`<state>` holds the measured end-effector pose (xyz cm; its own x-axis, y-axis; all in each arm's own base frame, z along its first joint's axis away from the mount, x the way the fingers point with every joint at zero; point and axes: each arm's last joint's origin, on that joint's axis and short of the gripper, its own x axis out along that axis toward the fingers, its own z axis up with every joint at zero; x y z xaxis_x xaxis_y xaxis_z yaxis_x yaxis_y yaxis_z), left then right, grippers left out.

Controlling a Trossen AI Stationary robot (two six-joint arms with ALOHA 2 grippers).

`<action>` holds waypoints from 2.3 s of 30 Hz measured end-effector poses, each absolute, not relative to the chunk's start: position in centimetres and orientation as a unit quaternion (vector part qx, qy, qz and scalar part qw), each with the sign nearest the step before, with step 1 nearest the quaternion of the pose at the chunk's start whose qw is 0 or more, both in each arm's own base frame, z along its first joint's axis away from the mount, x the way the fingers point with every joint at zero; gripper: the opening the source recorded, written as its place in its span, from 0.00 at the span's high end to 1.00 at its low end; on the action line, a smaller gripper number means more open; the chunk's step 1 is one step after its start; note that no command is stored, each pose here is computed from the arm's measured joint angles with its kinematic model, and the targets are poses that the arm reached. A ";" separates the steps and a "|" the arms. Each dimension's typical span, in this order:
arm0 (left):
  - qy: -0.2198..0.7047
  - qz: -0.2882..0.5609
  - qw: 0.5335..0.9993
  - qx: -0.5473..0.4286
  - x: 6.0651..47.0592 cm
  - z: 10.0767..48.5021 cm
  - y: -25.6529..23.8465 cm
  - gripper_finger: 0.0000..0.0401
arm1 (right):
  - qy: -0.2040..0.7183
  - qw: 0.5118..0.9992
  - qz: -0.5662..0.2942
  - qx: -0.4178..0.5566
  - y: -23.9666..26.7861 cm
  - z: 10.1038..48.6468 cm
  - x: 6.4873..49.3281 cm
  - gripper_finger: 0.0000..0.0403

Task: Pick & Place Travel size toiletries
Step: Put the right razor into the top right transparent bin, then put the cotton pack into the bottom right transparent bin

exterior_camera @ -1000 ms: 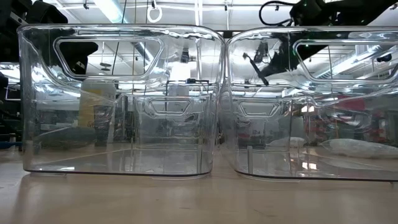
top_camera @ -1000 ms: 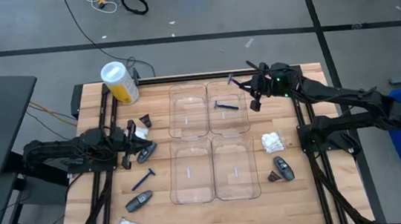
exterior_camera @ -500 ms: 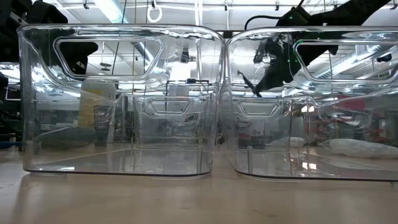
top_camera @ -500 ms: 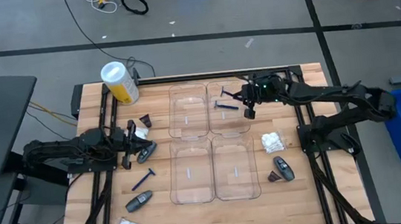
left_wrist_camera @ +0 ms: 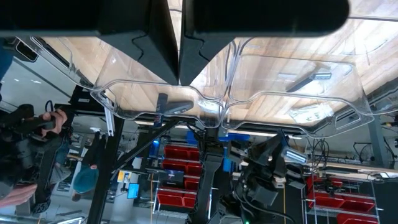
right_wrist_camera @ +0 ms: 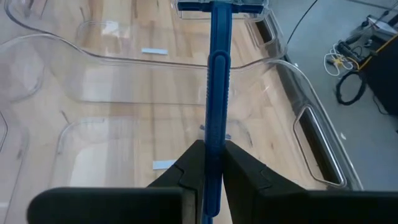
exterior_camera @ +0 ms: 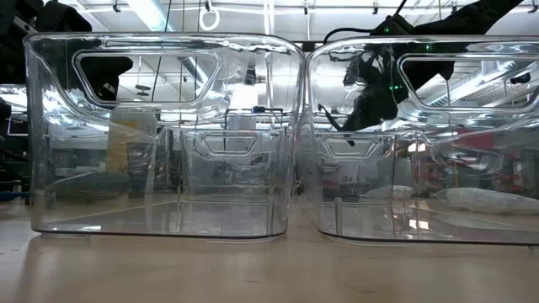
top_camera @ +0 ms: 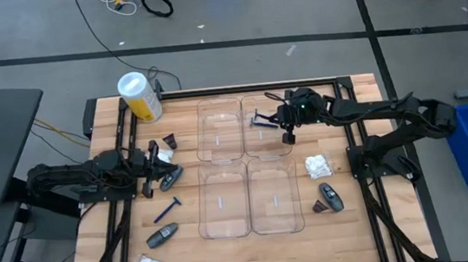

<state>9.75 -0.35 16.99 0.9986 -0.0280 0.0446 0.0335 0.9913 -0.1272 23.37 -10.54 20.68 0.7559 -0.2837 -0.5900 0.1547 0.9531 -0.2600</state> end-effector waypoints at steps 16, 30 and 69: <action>-0.022 -0.016 0.998 -0.064 9.7 17.0 -0.3 0.94 | 0.326 0.934 -0.126 -0.076 -10.5 20.7 23.4 0.86; -0.021 -0.016 0.998 -0.064 9.7 17.0 -0.3 0.94 | 0.327 0.934 -0.127 -0.076 -10.5 20.7 23.4 0.69; -0.022 -0.016 0.998 -0.064 9.7 17.0 -0.4 0.94 | 0.304 0.940 -0.131 -0.082 -10.3 21.8 22.9 0.70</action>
<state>9.74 -0.35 17.00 0.9986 -0.0285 0.0451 0.0341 0.9913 -0.1272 22.85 -10.30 21.82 0.7809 -0.2955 -0.5503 0.1959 0.9524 -0.2334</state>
